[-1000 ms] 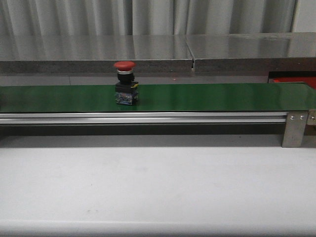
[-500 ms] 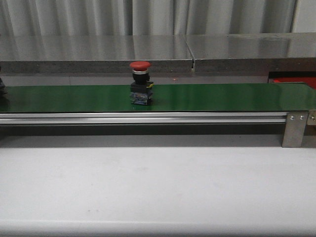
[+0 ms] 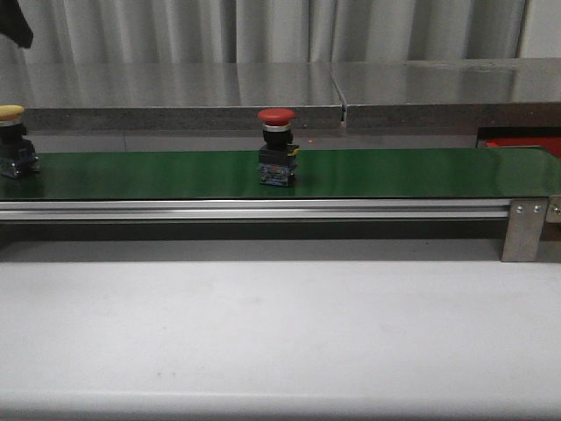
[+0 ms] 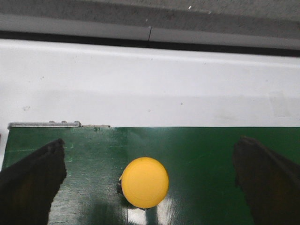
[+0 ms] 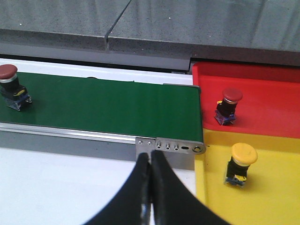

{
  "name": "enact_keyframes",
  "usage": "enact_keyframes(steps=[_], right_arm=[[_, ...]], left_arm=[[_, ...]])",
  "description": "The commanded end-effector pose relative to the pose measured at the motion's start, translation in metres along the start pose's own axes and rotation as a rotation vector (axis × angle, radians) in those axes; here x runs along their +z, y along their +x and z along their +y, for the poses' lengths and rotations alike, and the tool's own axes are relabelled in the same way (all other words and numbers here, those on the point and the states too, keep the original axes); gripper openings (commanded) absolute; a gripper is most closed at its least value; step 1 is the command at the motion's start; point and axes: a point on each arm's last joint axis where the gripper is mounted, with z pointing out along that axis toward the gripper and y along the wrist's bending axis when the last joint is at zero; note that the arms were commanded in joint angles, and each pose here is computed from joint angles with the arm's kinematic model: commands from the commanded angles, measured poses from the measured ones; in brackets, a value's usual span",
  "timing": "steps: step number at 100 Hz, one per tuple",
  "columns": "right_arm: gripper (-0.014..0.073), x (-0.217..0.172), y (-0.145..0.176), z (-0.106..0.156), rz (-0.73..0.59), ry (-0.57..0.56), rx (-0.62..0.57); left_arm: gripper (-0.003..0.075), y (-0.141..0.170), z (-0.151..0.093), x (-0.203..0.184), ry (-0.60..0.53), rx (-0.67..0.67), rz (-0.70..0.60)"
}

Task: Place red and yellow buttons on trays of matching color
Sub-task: 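Set the yellow button on the belt and release the left gripper, then lower the right gripper onto the red button riding the belt and grasp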

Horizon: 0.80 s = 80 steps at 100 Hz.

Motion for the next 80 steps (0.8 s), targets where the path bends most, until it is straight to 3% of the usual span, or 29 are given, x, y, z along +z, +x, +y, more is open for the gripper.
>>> enact_keyframes(steps=[1, 25, 51, 65, 80], right_arm=[[-0.0118, -0.003, -0.014, -0.001, -0.095, 0.020, 0.008], [-0.0118, -0.003, -0.014, -0.001, -0.094, 0.016, 0.013], [-0.0097, -0.003, -0.014, 0.000, -0.092, 0.007, 0.029], [0.0048, -0.003, -0.014, 0.001, -0.093, -0.004, 0.049], [0.0326, -0.003, -0.014, 0.001, -0.089, -0.010, 0.057]], left_arm=[[0.0692, -0.024, -0.015, -0.046, 0.001, 0.023, -0.161], [0.0691, -0.005, -0.046, -0.102, 0.025, 0.093, -0.249], [0.0689, 0.067, -0.067, -0.151, 0.002, 0.098, -0.412], [0.0622, 0.111, -0.071, -0.169, 0.009, 0.062, -0.465], [0.0424, 0.147, -0.073, -0.182, 0.002, 0.062, -0.498]])
